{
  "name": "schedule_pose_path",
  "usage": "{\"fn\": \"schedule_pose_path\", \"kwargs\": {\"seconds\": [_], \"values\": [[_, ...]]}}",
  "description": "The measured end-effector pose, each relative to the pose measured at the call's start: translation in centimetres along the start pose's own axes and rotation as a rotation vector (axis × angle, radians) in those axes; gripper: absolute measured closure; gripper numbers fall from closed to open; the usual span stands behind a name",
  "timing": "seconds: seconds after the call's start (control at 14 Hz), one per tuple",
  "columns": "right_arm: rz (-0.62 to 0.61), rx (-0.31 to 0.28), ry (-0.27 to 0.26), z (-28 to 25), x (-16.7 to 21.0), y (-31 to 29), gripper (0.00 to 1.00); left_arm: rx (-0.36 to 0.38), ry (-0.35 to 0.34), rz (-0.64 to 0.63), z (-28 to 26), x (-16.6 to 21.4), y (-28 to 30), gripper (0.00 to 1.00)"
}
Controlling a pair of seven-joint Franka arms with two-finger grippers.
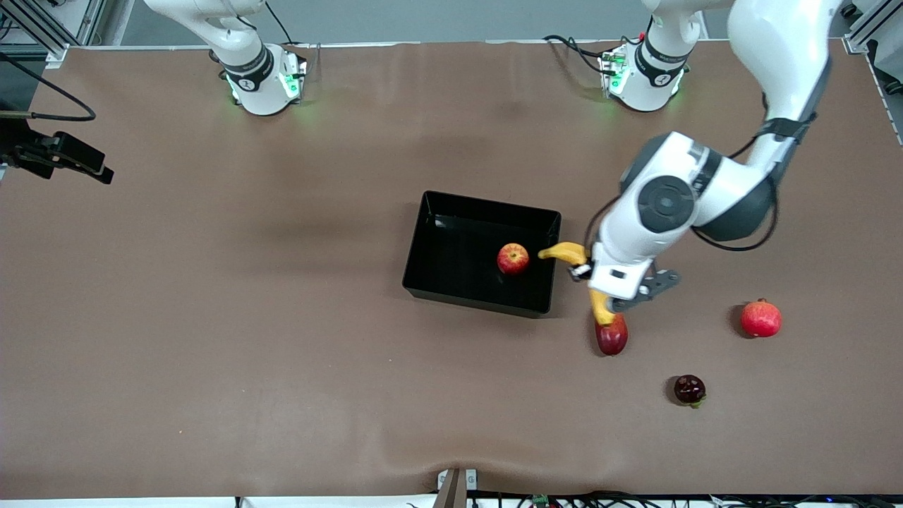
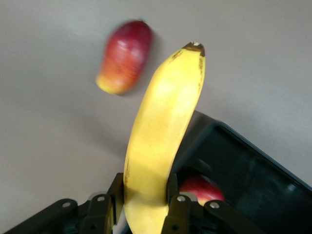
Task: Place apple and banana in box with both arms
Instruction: 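Lower the banana into the black box and open the left gripper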
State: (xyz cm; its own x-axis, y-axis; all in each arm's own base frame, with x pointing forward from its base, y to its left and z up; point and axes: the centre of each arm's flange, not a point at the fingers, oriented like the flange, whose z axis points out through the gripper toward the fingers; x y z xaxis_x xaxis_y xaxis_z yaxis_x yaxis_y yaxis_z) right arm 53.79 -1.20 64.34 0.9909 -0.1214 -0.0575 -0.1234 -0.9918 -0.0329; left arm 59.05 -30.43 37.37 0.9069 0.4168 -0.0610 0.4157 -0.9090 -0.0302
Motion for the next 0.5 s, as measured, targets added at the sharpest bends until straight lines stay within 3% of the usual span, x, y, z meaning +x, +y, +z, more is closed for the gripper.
{"fn": "schedule_pose_path", "kwargs": {"seconds": [0.5], "values": [[-0.005, 0.002, -0.003, 0.0, -0.1, -0.3, 0.00, 0.035, -0.094, -0.022, 6.6, -11.6, 10.1, 0.62]]}}
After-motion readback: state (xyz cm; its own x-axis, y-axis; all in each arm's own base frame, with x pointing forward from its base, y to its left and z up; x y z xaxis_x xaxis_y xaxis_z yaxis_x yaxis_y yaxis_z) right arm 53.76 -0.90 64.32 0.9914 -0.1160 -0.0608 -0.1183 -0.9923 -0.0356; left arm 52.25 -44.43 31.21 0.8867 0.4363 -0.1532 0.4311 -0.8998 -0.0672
